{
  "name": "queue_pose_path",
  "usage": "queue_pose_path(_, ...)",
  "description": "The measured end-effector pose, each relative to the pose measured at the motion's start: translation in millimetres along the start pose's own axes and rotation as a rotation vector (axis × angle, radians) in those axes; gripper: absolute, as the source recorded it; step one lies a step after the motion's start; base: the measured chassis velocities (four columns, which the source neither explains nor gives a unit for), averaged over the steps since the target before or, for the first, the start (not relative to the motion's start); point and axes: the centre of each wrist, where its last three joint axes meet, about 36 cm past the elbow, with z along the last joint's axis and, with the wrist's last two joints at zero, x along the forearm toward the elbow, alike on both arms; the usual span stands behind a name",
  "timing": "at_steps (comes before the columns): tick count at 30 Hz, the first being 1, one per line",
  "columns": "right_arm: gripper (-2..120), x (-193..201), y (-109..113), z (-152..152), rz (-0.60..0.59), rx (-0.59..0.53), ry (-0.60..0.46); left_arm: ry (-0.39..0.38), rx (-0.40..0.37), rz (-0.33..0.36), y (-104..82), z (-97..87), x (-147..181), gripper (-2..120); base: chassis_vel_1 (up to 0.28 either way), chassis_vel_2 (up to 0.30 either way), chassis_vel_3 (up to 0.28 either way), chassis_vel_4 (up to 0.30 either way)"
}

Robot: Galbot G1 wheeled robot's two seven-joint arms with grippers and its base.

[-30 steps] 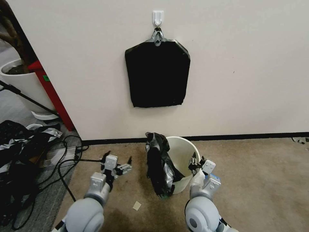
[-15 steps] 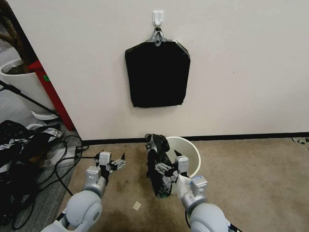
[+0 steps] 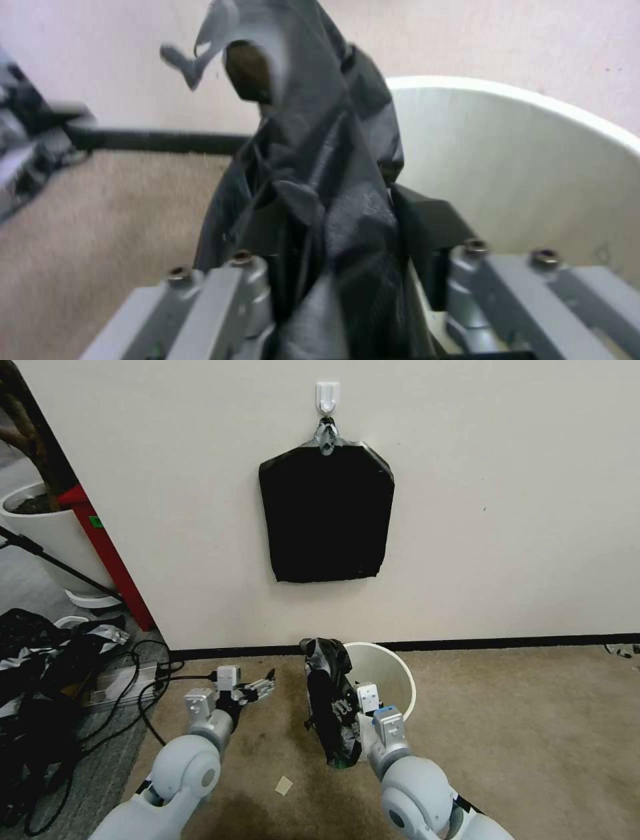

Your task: Place a trash bag onto the trash bin.

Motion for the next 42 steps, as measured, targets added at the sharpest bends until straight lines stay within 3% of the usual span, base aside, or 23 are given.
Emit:
queue_pose_path(6, 21, 1, -1, 1, -0.001, -0.068, -0.028, 0.054, 0.085, 0.066, -4.0, 3.4, -14, 100, 0.000, 0.000, 0.000, 0.000)
queue_pose_path(10, 2, 2, 0, 4, 0.015, -0.146, -0.043, 0.100, 0.143, 0.147, -23.9, 5.3, -24, 100, 0.000, 0.000, 0.000, 0.000)
queue_pose_path(14, 0, 2, 2, 5, 0.027, -0.175, -0.045, 0.114, 0.155, 0.181, -41.4, 9.7, -30, 100, 0.000, 0.000, 0.000, 0.000)
queue_pose_path(24, 0, 0, 11, 9, 0.043, -0.188, -0.081, 0.159, 0.115, 0.158, -67.9, 25.1, -49, 100, 0.000, 0.000, 0.000, 0.000)
queue_pose_path(33, 0, -4, 16, 18, 0.103, -0.157, -0.181, 0.228, 0.112, 0.141, -76.2, 34.8, -60, 79, 0.000, 0.000, 0.000, 0.000)
queue_pose_path(42, 0, -8, 15, 24, 0.149, -0.117, -0.218, 0.296, 0.029, 0.105, -77.3, 22.7, -63, 51, 0.000, 0.000, 0.000, 0.000)
